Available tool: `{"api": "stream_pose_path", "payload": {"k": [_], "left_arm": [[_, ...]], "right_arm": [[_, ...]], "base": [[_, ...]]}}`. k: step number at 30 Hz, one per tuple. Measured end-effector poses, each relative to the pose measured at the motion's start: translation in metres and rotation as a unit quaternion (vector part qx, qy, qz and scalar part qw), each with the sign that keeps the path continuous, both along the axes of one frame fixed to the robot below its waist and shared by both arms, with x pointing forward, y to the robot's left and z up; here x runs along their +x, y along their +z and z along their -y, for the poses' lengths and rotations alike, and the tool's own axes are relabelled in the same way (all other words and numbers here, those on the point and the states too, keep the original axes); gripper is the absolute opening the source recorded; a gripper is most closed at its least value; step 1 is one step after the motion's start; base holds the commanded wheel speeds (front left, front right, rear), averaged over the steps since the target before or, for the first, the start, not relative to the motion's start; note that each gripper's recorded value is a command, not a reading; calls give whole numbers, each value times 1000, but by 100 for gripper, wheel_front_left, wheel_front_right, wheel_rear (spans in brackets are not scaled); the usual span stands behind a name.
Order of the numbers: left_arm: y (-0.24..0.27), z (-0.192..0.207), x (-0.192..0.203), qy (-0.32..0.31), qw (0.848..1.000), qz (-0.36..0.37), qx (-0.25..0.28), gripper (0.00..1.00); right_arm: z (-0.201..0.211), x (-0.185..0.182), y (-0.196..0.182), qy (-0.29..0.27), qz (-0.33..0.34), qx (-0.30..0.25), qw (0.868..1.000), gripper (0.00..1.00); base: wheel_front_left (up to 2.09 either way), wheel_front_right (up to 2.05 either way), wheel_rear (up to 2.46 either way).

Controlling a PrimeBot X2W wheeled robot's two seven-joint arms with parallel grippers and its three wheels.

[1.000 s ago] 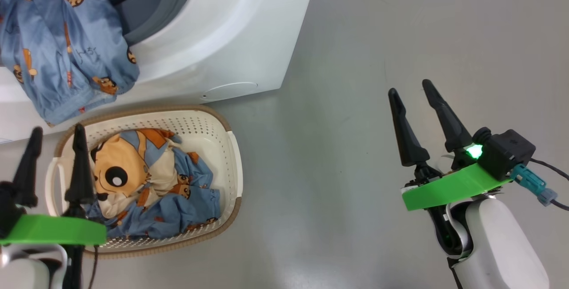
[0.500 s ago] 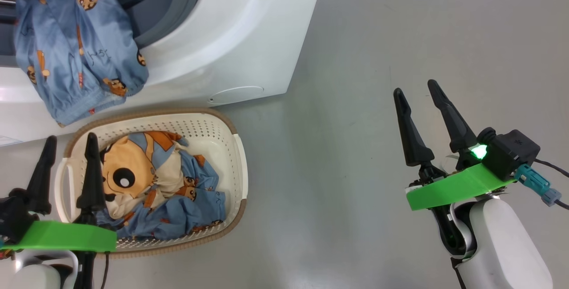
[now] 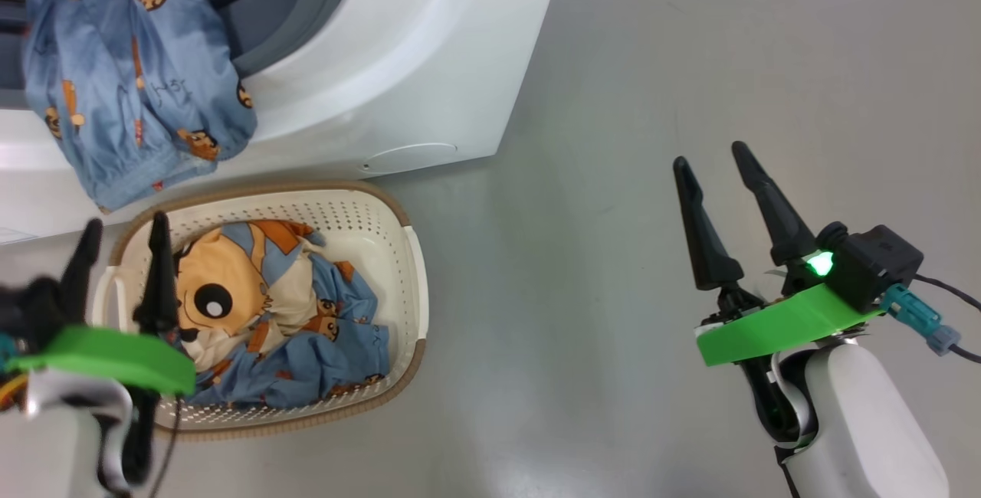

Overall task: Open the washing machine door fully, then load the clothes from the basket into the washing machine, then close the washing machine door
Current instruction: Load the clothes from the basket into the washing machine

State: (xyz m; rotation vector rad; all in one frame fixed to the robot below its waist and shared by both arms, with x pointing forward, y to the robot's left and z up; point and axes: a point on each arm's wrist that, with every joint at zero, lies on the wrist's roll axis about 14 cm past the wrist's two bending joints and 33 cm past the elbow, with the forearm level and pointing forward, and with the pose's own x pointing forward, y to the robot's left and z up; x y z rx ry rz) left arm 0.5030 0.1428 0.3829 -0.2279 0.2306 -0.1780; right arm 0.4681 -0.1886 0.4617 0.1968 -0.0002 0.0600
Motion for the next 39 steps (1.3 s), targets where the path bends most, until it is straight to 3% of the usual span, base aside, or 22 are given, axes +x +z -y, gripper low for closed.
{"api": "stream_pose_path", "payload": {"k": [21, 39], "left_arm": [[-62, -5, 64, -6, 995, -101, 23, 100], [-60, 56, 88, -107, 991, -77, 15, 100]], "right_arm": [[12, -5, -16, -22, -22, -3, 1000, 100], [17, -2, -31, -29, -39, -7, 999, 100]], "base": [[0, 0, 0], [0, 0, 0]]}}
